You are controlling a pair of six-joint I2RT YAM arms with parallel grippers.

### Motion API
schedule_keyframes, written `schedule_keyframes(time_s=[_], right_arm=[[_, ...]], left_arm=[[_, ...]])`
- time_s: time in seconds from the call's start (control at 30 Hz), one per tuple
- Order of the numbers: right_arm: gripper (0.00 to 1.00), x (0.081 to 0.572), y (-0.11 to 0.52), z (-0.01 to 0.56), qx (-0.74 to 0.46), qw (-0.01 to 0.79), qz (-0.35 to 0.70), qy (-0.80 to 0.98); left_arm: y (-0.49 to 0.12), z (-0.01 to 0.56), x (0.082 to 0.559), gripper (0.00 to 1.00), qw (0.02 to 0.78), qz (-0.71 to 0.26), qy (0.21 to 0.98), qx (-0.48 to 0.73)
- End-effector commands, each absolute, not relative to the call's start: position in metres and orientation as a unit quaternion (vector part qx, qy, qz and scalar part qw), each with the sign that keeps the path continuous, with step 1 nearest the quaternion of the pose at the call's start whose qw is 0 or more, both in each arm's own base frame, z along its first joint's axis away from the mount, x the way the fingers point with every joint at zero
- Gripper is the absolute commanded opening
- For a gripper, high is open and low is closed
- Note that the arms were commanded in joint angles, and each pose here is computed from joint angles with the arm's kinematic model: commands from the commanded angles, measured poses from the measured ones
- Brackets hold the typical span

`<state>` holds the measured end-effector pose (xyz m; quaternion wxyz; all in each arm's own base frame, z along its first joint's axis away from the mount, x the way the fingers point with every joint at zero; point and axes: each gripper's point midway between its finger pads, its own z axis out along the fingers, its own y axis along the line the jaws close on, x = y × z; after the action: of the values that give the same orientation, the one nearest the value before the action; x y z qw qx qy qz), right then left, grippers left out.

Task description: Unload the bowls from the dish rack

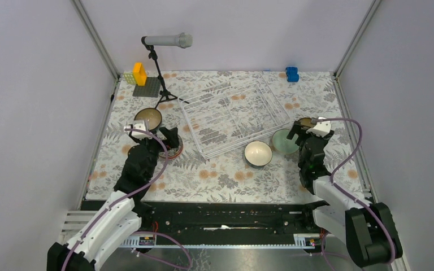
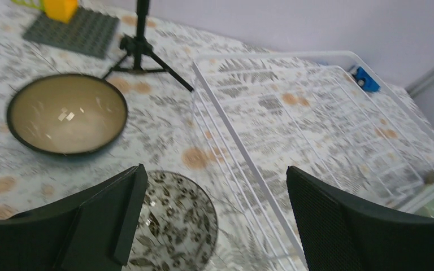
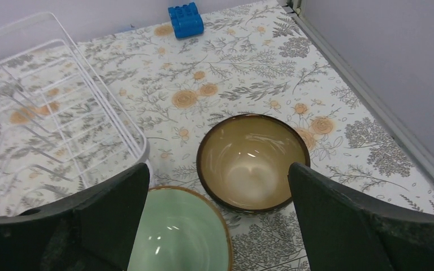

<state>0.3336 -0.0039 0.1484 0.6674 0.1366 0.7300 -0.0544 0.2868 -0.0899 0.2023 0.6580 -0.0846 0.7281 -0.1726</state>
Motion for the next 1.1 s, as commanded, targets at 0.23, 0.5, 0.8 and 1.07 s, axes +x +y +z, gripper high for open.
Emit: schedule_keyframes(time_s=[0.23,0.5,0.8,1.07], right_arm=[[1.0,0.357,-0.014,0.138,0.078,0.699,-0.126,0.7],[0.99,0.365,-0.009,0.133,0.063,0.686,-0.099,0.718],[1.0,0.362,-0.013,0.137,0.071,0.696,-0.103,0.708],[1.0,0.354,-0.019,0.098,0.09,0.669,-0.106,0.73]], left_arm=[[-0.033,0.195,0.328,0.99,0.713,0.01,0.697,-0.083],[-0.001,0.155,0.339,0.99,0.706,0.021,0.7,-0.106],[0.011,0.12,0.36,0.99,0.683,0.006,0.722,-0.108],[0.005,0.112,0.373,0.97,0.69,0.01,0.72,-0.069]])
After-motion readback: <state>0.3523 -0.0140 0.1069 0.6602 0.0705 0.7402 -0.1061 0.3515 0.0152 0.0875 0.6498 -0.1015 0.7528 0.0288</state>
